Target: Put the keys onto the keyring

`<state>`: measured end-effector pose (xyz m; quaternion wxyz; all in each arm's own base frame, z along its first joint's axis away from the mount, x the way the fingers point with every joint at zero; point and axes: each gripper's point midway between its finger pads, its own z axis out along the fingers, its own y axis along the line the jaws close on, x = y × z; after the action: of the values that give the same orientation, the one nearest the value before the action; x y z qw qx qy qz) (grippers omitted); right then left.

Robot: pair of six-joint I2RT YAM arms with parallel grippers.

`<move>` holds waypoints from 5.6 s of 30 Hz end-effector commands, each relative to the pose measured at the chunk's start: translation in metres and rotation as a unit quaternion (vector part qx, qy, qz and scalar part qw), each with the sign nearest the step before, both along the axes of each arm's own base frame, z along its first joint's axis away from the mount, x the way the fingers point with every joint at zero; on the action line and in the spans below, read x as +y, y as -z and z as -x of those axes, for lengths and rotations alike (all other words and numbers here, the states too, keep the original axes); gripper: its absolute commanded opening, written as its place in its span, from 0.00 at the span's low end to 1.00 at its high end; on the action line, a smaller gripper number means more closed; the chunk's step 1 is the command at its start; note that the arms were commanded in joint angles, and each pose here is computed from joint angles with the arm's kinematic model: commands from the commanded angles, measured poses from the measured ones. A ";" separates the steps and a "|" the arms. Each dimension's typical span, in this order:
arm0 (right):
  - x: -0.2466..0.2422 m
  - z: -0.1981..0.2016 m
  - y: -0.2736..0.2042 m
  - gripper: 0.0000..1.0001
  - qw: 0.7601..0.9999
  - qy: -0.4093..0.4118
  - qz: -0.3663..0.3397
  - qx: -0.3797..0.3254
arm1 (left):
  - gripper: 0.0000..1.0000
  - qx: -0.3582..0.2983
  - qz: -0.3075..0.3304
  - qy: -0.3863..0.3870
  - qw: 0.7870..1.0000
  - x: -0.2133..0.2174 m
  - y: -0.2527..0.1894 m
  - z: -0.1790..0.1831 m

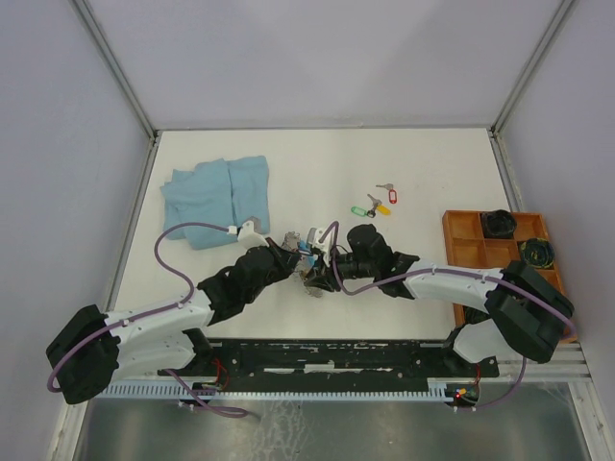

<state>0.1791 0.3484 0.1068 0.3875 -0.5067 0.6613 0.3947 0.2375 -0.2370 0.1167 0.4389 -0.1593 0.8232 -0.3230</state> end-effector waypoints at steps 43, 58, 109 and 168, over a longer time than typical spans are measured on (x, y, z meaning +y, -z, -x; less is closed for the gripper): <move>-0.003 -0.016 -0.031 0.01 0.998 0.013 -0.059 -0.017 | 0.62 -0.078 0.092 0.031 0.992 0.030 -0.026 0.033; -0.009 -0.023 -0.044 0.01 0.995 0.029 -0.095 -0.005 | 0.56 -0.206 0.084 0.128 0.966 0.019 -0.037 0.050; -0.007 -0.018 -0.045 0.02 0.990 0.034 -0.128 0.040 | 0.19 -0.166 0.104 0.194 0.961 -0.039 -0.032 0.038; -0.020 -0.018 -0.026 0.46 0.989 -0.108 0.003 -0.100 | 0.03 -0.403 -0.170 0.341 0.832 -0.037 -0.018 0.044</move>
<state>0.1937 0.3177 0.1202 0.3783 -0.5889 0.6115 0.3689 0.1893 -0.2696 0.1105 0.5686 0.3291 0.6690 -0.3477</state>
